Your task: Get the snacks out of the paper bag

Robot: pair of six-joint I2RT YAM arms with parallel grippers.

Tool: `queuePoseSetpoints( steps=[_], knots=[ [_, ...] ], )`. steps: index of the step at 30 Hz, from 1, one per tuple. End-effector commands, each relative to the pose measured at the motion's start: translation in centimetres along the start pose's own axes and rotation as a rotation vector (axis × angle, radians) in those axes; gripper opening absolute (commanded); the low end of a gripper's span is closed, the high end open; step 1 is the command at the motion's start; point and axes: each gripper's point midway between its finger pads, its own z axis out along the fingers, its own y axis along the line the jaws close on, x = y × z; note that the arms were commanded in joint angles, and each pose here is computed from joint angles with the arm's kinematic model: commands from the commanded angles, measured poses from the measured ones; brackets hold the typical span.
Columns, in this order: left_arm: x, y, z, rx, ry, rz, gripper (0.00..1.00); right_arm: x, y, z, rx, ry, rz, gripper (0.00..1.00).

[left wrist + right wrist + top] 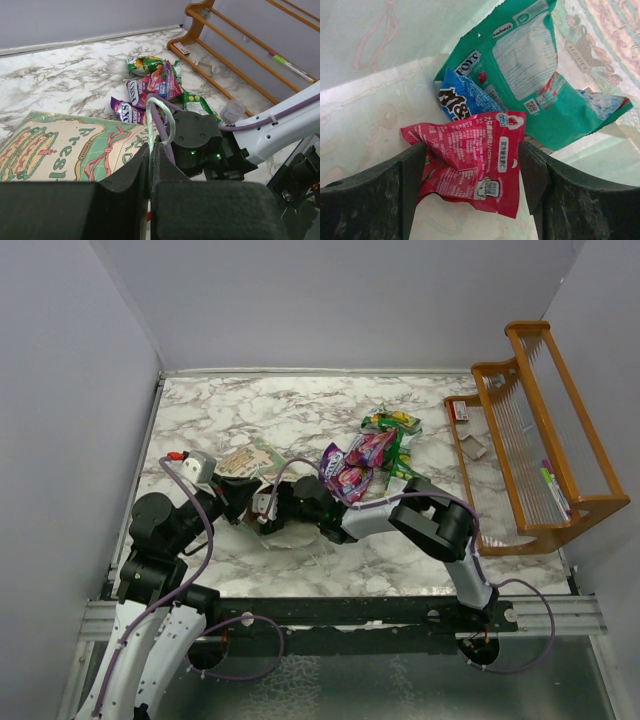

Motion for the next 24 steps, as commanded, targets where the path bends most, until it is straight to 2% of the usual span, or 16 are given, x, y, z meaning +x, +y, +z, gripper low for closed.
queuePoseSetpoints(
  steps=[1, 8, 12, 13, 16, 22, 24],
  knots=[
    [-1.1, -0.9, 0.1, 0.043, -0.026, 0.007, 0.0, -0.2, -0.4, 1.2, 0.027, -0.021, 0.007, 0.76],
    [-0.6, -0.7, 0.2, 0.038, -0.025, 0.001, 0.0, 2.3, 0.1, 3.1, 0.044, 0.03, 0.054, 0.82],
    [-0.8, -0.5, 0.1, 0.023, -0.013, 0.017, 0.0, 4.0, -0.1, 3.6, 0.087, 0.087, 0.097, 0.76],
    [-0.8, -0.3, 0.1, 0.015, -0.009, 0.024, 0.0, 4.3, -0.2, 3.6, 0.1, 0.094, 0.102, 0.72],
    [-0.9, 0.1, 0.0, -0.012, -0.008, 0.032, 0.0, 4.5, -1.1, 3.5, 0.148, 0.107, 0.111, 0.5],
    [-0.6, 0.4, -0.5, -0.035, -0.001, 0.04, 0.0, 2.6, -3.6, 2.6, 0.223, 0.089, 0.095, 0.19],
    [-0.4, 0.8, -0.7, -0.063, -0.007, 0.038, 0.0, 1.4, -4.0, 2.0, 0.221, 0.066, 0.101, 0.11]
  ],
)
